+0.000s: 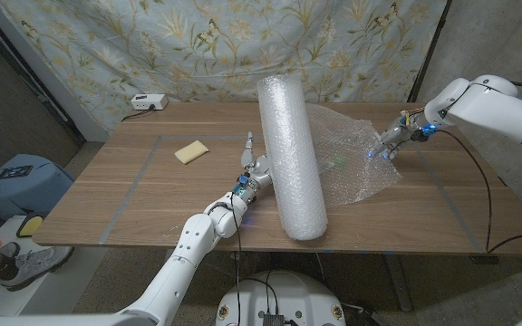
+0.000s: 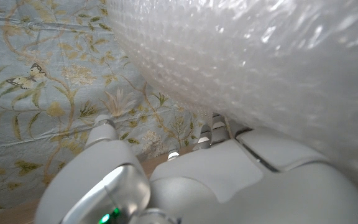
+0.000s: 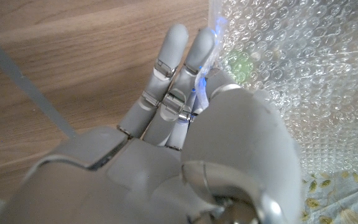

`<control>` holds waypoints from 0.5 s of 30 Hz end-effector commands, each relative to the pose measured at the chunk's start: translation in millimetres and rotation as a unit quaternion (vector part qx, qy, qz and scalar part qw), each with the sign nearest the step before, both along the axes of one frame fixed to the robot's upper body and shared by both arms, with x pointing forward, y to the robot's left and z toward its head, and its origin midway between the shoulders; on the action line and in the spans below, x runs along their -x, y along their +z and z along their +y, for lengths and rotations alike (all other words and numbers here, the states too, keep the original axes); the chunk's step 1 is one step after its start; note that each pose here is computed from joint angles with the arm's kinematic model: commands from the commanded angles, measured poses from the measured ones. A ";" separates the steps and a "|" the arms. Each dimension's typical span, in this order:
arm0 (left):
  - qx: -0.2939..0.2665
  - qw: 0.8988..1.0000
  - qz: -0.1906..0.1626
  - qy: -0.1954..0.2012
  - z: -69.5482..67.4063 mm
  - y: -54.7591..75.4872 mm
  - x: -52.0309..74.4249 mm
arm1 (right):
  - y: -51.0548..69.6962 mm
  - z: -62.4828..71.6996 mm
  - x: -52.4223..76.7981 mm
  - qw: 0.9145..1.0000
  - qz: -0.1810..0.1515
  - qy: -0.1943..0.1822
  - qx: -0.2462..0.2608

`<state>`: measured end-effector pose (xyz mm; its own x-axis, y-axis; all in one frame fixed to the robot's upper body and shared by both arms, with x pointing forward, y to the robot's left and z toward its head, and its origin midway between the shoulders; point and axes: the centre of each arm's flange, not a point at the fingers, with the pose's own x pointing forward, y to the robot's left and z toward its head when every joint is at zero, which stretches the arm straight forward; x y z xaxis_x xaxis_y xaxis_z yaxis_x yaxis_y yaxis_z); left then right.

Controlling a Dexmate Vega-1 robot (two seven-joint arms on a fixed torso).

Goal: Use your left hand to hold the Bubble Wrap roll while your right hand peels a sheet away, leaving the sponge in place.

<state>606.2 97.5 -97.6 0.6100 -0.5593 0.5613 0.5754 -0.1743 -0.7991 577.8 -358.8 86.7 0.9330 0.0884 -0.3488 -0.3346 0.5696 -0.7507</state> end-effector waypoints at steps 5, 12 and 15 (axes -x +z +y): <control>-0.010 1.000 0.002 0.012 5.4 0.2 0.2 | 2.2 1.5 -2.7 1.000 -0.002 0.003 0.002; -0.009 1.000 0.004 0.015 7.2 -2.0 2.0 | 1.7 5.3 -2.9 1.000 -0.001 0.006 0.004; -0.010 1.000 0.004 0.018 9.7 -2.9 3.0 | 1.1 6.3 -3.2 1.000 -0.001 0.006 0.004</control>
<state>605.3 101.9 -98.3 0.6233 -0.5565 0.5494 0.5753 -0.1495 -0.8042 580.1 -356.2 88.6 0.9336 0.0936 -0.3458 -0.3360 0.5640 -0.7544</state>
